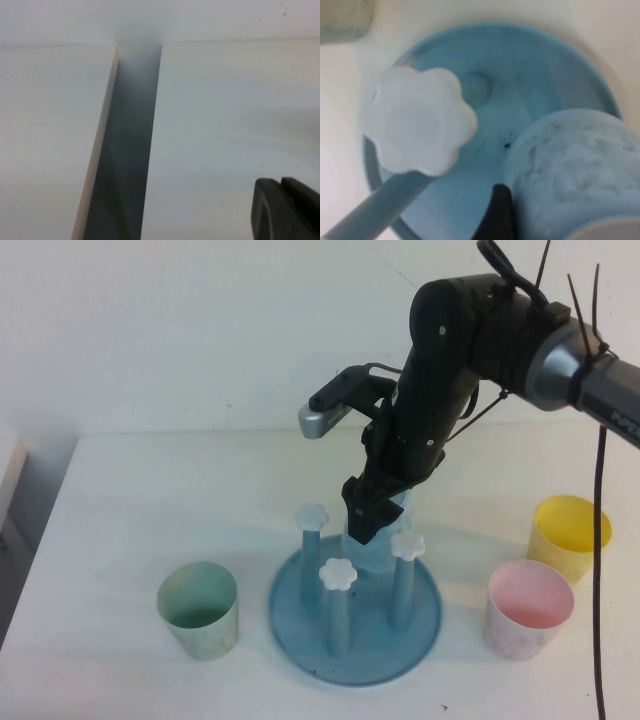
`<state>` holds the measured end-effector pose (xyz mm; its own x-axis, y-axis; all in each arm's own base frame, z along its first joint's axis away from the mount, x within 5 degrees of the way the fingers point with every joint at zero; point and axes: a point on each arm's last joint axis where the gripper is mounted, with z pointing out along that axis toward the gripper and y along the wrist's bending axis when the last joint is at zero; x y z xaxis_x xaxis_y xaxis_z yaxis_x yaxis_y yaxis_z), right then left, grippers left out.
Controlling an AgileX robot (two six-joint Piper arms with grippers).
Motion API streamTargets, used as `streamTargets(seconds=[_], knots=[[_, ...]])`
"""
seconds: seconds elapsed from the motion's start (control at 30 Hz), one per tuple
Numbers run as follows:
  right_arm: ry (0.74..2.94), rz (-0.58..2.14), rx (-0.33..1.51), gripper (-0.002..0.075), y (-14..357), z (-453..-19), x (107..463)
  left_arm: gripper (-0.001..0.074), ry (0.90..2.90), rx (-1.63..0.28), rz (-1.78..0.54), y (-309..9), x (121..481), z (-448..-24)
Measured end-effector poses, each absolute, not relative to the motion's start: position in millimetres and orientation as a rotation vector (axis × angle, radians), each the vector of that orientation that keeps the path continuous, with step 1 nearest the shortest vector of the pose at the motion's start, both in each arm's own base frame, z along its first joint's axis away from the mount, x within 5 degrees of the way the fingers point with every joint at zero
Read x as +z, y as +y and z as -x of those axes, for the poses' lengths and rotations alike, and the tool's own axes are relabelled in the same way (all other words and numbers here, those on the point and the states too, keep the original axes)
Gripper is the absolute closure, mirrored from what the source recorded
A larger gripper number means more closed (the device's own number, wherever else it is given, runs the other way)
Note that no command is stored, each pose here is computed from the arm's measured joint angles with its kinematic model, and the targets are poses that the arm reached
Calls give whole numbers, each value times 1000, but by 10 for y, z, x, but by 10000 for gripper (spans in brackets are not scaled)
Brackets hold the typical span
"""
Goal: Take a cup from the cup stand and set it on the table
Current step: Pick up the cup from the rack, then hand over the cup
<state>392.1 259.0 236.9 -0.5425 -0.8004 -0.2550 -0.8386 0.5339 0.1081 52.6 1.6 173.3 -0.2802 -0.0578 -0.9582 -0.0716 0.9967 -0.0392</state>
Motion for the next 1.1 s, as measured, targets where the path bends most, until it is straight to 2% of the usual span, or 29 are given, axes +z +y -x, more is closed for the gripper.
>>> streamTargets(seconds=[0.1, 0.4, 0.8, 1.1], knots=[[2595, 1402, 319, 120, 2587, -3923, 2368, 737, 1856, 13, 94, 16, 1733, -526], [2587, 1397, 298, 120, 2575, -3914, 2419, 737, 1856, 13, 94, 16, 1733, -526], [2413, 1306, 275, 120, 2392, -3641, 3322, 737, 1856, 13, 94, 16, 1733, -526], [2246, 1227, 327, 120, 2183, -3235, 4084, 737, 1856, 13, 94, 16, 1733, -526]])
